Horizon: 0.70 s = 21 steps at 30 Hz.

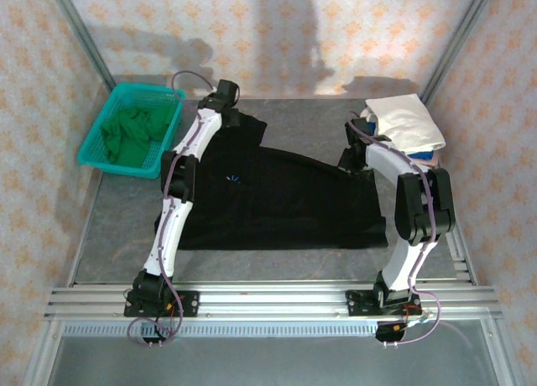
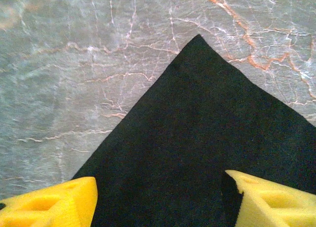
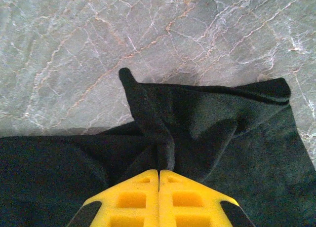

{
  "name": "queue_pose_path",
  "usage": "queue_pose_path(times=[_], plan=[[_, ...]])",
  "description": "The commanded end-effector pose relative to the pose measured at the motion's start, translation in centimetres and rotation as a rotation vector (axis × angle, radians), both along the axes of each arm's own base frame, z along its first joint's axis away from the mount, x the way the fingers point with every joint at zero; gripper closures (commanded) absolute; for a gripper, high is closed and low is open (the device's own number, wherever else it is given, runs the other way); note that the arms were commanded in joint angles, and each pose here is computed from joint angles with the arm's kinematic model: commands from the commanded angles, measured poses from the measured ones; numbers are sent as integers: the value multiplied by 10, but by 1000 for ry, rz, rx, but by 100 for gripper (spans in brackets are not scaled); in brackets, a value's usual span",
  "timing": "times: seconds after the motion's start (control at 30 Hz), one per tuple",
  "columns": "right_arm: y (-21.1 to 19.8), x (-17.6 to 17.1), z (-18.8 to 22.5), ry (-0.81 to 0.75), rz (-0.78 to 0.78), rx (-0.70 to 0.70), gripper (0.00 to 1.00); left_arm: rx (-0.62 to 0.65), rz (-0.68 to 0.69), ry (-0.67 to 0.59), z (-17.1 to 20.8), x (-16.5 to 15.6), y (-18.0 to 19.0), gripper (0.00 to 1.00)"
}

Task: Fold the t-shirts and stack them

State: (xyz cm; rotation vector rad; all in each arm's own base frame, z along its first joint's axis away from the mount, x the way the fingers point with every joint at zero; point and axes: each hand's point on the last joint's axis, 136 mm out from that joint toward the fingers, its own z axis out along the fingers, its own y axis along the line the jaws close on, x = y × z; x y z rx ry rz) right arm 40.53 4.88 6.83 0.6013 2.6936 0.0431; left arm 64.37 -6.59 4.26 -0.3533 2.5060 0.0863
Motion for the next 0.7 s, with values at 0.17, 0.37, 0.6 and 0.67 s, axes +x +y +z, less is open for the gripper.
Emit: queue_pose_path(times=[0.17,0.37,0.6,0.67], plan=[[4,-6,39,-85,1,42,100,-174,43,127,-46,-16,15,48],[1,-11,56,-120,-4,36,100,-221,10,129,-42,-15,8,79],[-5,-12,62,-116,-7,0,100,-276,-56,71,14,-15,-1,100],[-6,-11,62,-113,-8,-8,100,-280,-69,54,36,-19,-1,100]])
